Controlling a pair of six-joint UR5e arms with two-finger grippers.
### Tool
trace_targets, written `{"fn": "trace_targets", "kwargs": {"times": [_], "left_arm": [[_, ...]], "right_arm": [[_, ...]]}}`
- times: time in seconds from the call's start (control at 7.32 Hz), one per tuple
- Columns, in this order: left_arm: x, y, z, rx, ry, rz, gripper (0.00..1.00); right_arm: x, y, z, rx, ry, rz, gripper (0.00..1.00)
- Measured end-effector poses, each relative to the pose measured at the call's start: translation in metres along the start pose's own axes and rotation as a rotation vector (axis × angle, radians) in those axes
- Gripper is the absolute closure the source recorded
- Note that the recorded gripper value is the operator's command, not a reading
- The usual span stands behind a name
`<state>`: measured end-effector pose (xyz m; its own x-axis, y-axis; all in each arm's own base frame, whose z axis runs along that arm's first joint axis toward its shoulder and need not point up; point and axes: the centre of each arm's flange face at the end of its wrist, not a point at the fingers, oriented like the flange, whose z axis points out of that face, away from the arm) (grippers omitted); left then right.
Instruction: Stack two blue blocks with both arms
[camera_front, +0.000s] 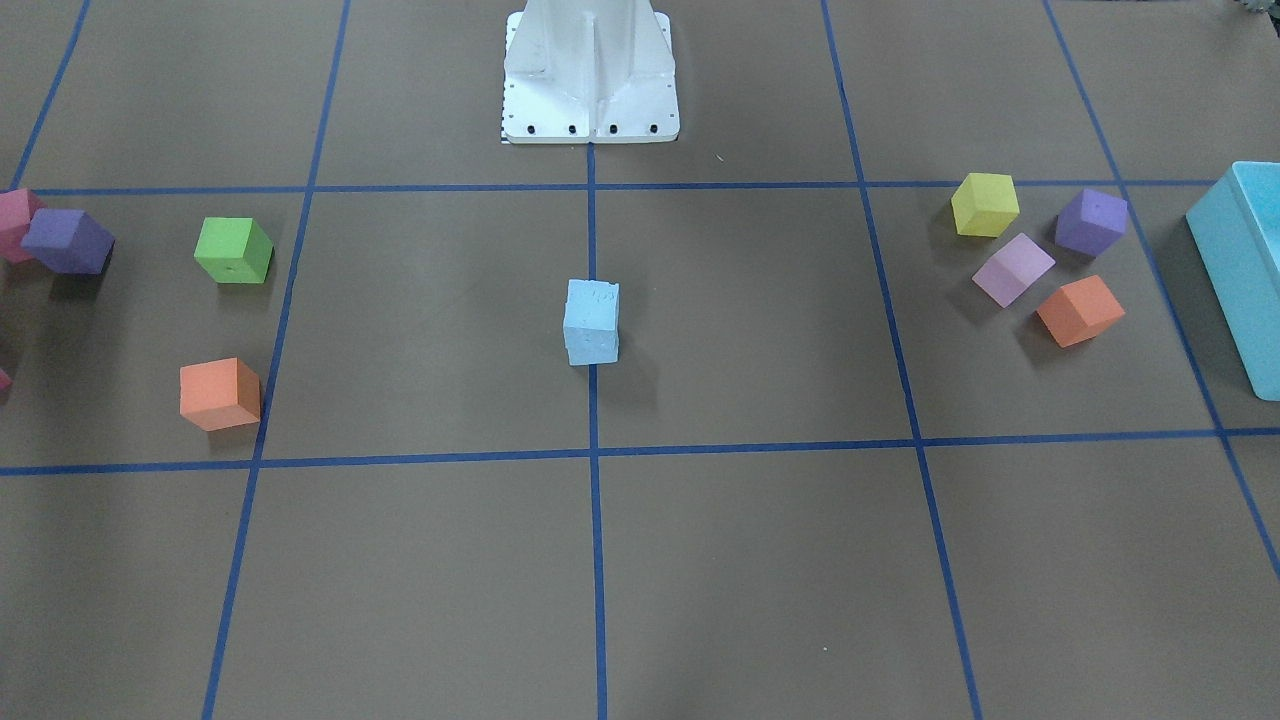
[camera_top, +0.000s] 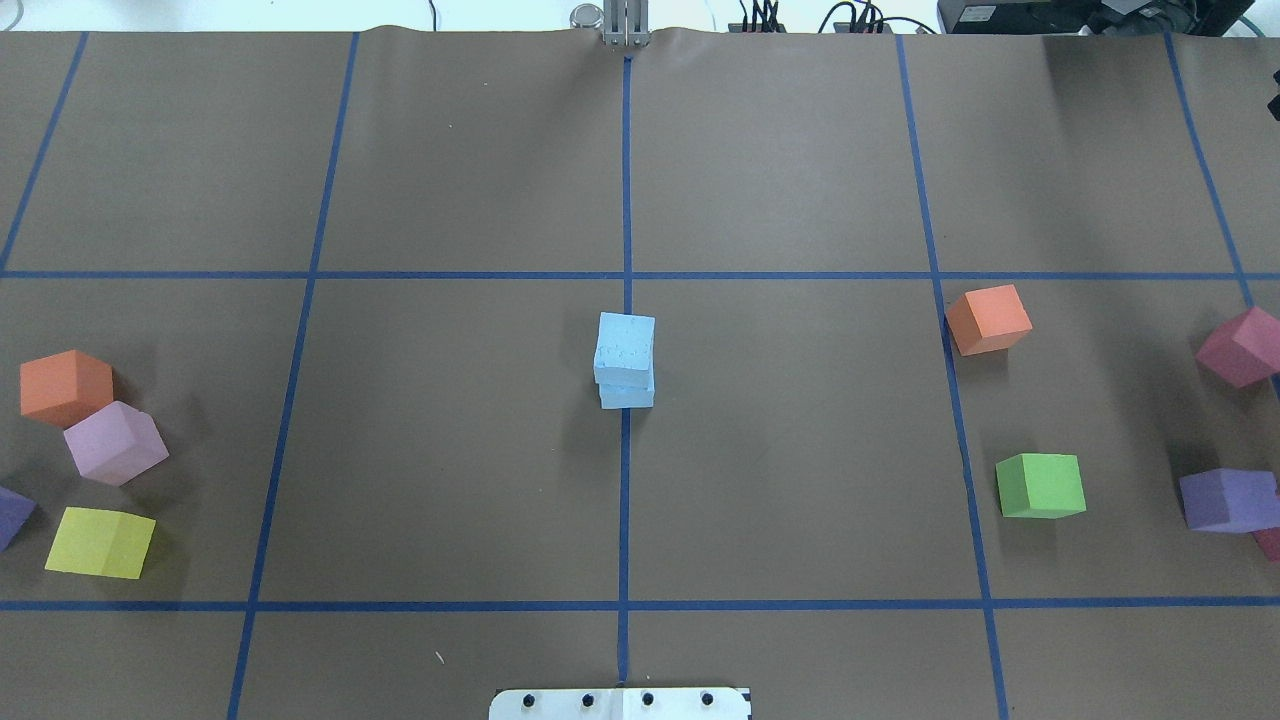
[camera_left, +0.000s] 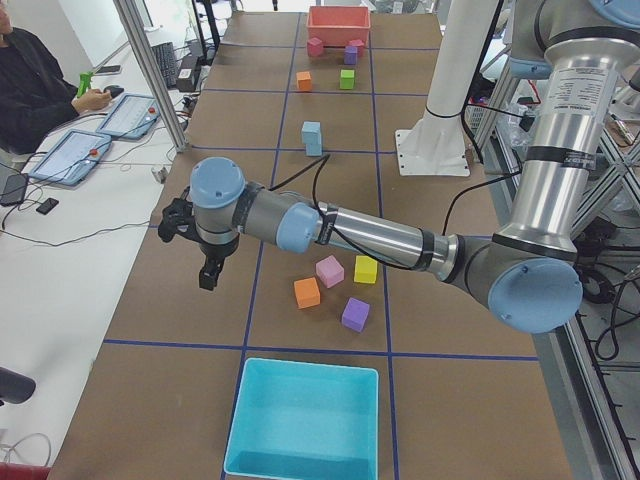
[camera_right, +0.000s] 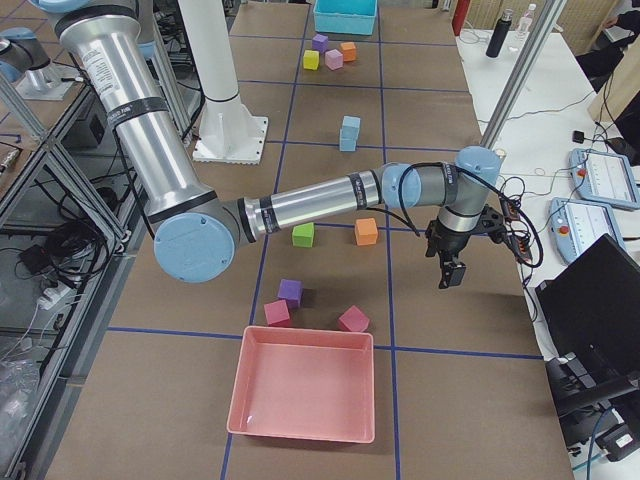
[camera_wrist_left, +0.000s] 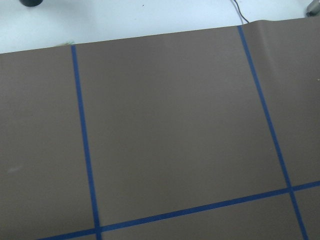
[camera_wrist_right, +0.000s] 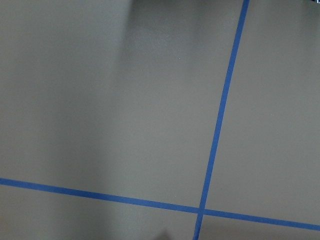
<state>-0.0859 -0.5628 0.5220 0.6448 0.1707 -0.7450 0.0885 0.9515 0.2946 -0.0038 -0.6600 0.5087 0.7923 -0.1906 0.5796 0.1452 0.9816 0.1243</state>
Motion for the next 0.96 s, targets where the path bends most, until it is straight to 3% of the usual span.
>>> {"fn": "trace_targets", "kwargs": {"times": [0.41, 0.96], "left_arm": [[-0.02, 0.058, -0.007, 0.017, -0.012, -0.014, 0.03], [-0.014, 0.114, -0.027, 0.041, -0.021, -0.028, 0.03]], "right_arm": [[-0.003, 0.01, -0.003, 0.011, -0.003, 0.0, 0.0], [-0.015, 0.061, -0.015, 0.036, -0.019, 0.02, 0.0]]}}
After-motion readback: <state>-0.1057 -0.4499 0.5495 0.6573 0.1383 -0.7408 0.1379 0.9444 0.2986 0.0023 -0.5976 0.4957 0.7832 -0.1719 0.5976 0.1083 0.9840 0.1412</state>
